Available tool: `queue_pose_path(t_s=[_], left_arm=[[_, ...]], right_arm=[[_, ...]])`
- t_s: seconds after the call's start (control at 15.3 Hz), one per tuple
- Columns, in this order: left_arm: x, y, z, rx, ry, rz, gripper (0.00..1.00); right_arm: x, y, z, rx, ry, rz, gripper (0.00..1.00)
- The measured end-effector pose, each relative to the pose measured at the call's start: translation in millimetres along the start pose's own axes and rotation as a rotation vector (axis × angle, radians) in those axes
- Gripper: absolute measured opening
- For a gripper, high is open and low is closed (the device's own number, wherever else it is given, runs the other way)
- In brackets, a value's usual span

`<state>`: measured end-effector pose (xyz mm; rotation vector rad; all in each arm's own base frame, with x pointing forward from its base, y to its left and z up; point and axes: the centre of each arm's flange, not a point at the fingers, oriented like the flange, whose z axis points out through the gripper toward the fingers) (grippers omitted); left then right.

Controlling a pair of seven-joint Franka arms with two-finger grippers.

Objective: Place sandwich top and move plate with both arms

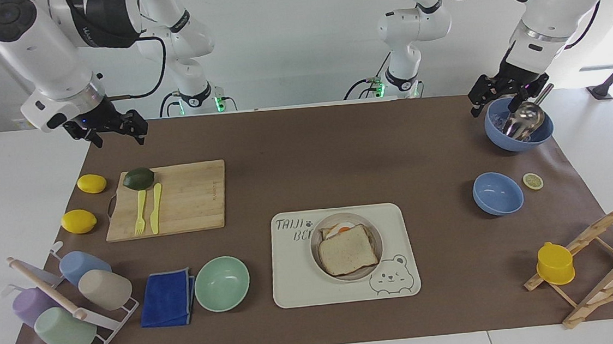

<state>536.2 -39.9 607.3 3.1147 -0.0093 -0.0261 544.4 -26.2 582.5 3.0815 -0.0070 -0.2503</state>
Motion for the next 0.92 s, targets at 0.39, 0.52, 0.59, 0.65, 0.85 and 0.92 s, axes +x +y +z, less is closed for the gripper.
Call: queue_pose_path(t_s=[0.39, 0.52, 0.59, 0.65, 0.85, 0.92], left_arm=[[-7.6, -1.5, 3.6, 0.014, -0.065, 0.000, 1.00], [-7.5, -1.5, 3.1, 0.014, -0.064, 0.000, 1.00], [-7.5, -1.6, 2.6, 0.014, -0.063, 0.000, 1.00], [-7.5, -2.1, 1.9, 0.014, -0.061, -0.001, 1.00], [-7.6, -4.2, 0.3, 0.013, -0.058, -0.005, 1.00], [-7.6, -4.4, 0.2, 0.013, -0.058, -0.005, 1.00]], right_arm=[[0.0, -1.0, -0.1, 0.000, 0.000, -0.002, 1.00], [0.0, -1.1, -0.1, 0.000, 0.000, -0.002, 1.00], [0.0, -1.1, -0.1, 0.000, 0.000, -0.002, 1.00], [0.0, -1.1, -0.1, 0.000, 0.000, -0.002, 1.00], [0.0, -1.1, -0.1, 0.000, 0.000, -0.002, 1.00], [0.0, -1.1, -0.1, 0.000, 0.000, -0.002, 1.00]])
